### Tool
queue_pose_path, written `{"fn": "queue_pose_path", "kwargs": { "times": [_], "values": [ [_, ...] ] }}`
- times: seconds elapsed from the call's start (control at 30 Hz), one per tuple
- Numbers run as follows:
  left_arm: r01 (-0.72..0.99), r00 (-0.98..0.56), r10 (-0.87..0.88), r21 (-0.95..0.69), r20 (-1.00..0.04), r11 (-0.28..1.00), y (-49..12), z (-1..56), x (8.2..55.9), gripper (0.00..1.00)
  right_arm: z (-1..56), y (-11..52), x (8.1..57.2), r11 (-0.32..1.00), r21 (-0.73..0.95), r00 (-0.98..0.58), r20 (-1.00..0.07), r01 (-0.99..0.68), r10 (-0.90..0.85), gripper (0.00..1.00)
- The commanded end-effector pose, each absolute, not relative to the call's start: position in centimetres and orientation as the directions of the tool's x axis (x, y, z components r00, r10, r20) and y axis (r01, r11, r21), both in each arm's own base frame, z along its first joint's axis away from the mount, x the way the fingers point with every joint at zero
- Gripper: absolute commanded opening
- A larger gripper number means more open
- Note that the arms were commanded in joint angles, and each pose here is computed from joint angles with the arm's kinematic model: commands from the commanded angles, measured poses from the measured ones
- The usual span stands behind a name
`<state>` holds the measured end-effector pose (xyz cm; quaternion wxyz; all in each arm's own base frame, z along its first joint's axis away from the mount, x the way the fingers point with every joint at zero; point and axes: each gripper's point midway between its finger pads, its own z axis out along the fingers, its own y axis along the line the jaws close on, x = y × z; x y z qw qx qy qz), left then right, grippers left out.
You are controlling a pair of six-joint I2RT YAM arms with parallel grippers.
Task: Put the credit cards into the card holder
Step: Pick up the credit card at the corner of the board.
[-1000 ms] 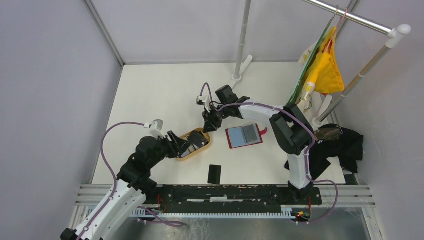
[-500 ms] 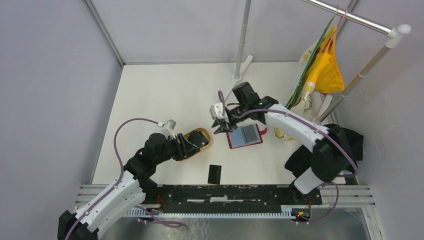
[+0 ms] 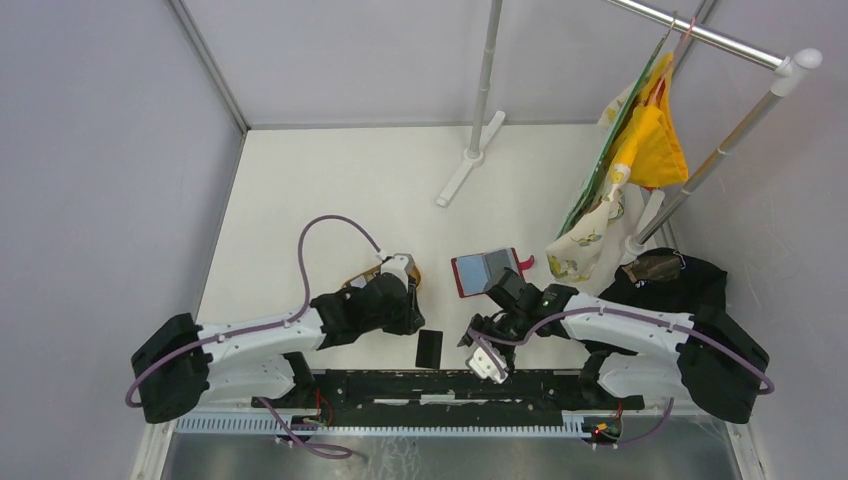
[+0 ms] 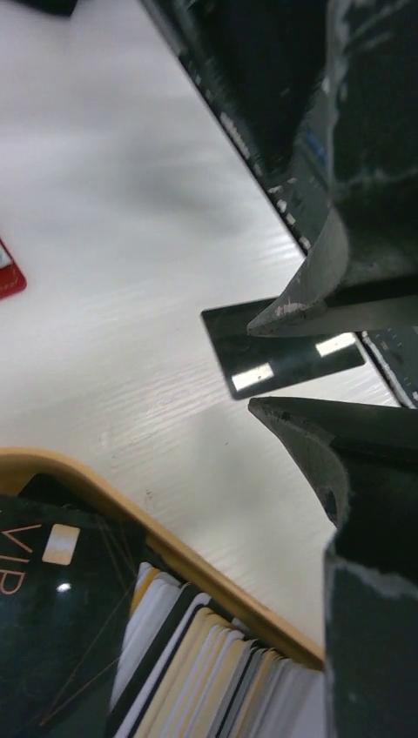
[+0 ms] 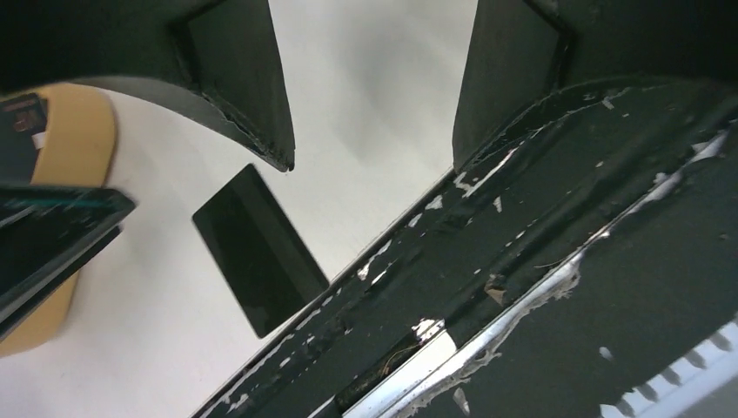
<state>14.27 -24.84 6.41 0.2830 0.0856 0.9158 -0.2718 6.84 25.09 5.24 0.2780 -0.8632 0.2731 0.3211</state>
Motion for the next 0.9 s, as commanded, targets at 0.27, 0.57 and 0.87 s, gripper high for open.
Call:
{"fn": "queue_pose_path", "kwargs": {
  "times": [0.27, 0.57, 0.87],
  "values": [
    [0.45, -0.714, 0.201, -0.219, -0.671, 0.866, -28.8, 5.2, 17.9, 0.3, 6.2, 29.8, 6.0, -0.683, -0.485, 0.787, -0.576, -0.546, -0.221, 0.7],
    [0.438, -0.767, 0.257, -0.186, -0.588, 0.88, -27.8, 2.6, 16.2, 0.19, 5.2, 30.5, 5.0, -0.699, -0.486, 0.81, -0.537, -0.525, -0.236, 0.65],
    [0.429, -0.792, 0.268, -0.187, -0.548, 0.884, -26.8, 1.9, 14.2, 0.18, 4.4, 31.6, 4.1, -0.716, -0.488, 0.84, -0.474, -0.499, -0.263, 0.67]
  ]
}}
